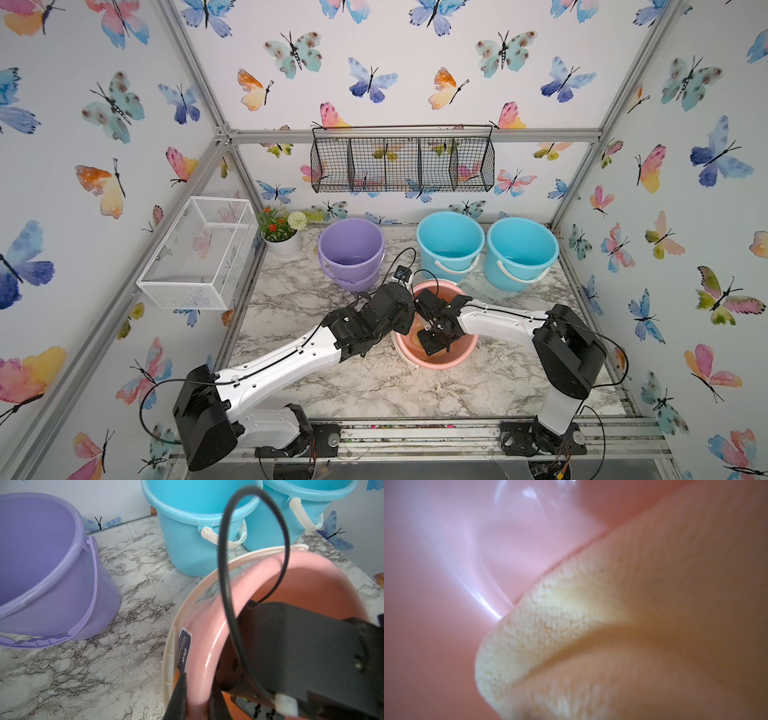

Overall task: Wipe the inside of the bucket with a cloth
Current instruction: Wipe the dirt from the inside of the bucket.

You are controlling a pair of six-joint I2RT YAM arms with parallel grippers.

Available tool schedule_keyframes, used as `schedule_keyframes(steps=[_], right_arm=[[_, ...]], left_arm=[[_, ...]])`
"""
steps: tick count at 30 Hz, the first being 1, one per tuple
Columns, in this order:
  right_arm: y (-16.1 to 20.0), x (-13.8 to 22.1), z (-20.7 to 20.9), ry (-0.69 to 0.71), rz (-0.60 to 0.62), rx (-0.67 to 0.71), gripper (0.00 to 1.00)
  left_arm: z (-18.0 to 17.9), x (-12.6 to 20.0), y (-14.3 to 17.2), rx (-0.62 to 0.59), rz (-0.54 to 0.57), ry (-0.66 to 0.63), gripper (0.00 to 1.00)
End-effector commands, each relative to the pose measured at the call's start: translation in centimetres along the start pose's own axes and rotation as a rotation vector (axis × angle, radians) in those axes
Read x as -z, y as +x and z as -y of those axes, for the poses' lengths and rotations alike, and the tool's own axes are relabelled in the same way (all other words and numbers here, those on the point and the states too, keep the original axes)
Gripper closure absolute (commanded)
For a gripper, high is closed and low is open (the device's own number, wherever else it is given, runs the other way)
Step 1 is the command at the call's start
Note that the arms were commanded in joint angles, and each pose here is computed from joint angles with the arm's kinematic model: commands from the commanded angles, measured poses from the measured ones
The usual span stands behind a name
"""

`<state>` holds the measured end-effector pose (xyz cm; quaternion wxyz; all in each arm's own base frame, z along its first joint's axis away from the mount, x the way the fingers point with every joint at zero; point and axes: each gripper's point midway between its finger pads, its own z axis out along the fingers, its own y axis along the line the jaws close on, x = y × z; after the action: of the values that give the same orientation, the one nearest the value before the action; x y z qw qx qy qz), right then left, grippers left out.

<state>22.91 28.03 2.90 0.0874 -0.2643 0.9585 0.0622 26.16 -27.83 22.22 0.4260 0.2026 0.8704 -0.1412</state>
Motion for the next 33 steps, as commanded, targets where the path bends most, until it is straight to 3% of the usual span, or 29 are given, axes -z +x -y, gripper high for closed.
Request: schedule_keyframes(steps=[1,13,18,22,29,33], right_arm=[[-0.2,-0.4,0.4,0.028,0.020,-0.014,0.98],[0.7,11.8,4.8,0.247,0.078,-0.021,0.98],[0.4,15.7,7.0,0.358,0.159,-0.058,0.98],[-0.6,15.5,6.9,0.349,0.230,-0.024,0.98],[-1.1,12.7,7.1,0.382,0.230,0.113,0.98],[-2.5,11.2,6.3,0.358,0.314,0.223,0.98]], left_arm=[[-0.1,0.3,-1.4,0.024,0.027,-0.007,1.00],[-0.6,-0.2,-0.5,0.018,-0.005,-0.039,1.00],[-0.2,-0.5,-0.5,0.022,-0.011,-0.021,1.00],[0.3,-0.7,-0.5,0.024,-0.023,0.006,1.00],[0.4,-0.9,0.0,0.015,-0.065,0.018,1.00],[0.9,-1.1,0.2,0.023,-0.080,0.044,1.00]])
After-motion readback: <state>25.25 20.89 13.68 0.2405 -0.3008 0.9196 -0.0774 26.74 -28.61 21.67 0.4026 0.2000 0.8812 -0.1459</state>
